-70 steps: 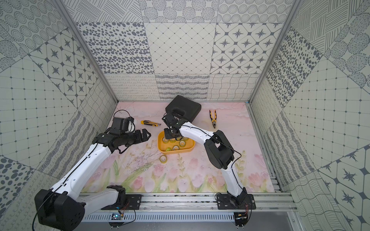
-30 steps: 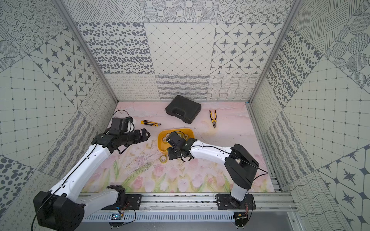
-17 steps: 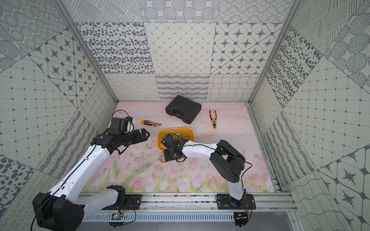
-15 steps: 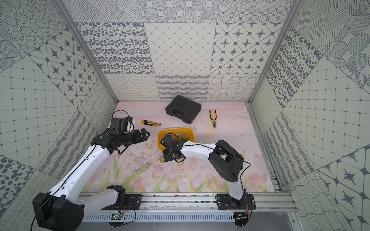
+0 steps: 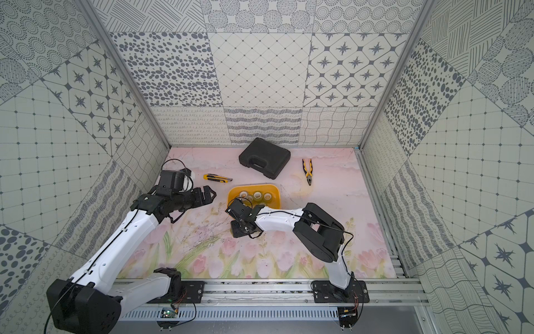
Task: Put the transparent tape into the storage box
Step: Pick up the tape at the center of the board.
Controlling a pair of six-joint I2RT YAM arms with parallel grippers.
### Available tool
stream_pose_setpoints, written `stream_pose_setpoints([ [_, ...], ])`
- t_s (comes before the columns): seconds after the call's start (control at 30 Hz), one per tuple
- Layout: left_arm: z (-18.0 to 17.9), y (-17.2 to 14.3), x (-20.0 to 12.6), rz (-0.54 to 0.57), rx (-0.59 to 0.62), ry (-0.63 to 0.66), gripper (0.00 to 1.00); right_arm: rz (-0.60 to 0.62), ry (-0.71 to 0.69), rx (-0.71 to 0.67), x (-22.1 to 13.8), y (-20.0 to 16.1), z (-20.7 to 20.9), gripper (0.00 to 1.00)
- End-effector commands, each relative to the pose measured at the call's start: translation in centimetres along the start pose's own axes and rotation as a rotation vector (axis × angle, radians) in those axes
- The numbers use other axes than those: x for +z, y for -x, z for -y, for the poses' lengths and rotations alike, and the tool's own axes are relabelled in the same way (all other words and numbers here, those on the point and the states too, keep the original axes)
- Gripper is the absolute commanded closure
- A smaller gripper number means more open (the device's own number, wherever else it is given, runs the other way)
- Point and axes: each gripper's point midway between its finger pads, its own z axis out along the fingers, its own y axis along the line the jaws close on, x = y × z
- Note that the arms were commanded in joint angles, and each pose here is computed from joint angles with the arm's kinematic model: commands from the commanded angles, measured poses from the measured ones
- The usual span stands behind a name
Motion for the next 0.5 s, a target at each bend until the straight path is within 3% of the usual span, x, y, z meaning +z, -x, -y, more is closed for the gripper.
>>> stream_pose_setpoints([
  [0.0, -0.1, -0.2, -0.2, -0.005, 0.005, 0.004, 0.01, 0.003, -0.013, -0.004, 0.2, -0.6, 0.1, 0.77],
  [0.17, -0.2, -0.2, -0.3, -0.003, 0.005, 0.007, 0.01, 0.067, 0.012, -0.029, -3.6, 0.5, -0.5, 0.9],
  [0.47, -0.1, -0.2, -0.2, -0.004, 0.005, 0.003, 0.01, 0.237, 0.038, -0.029, -12.2, 6.3, 1.2, 0.92],
])
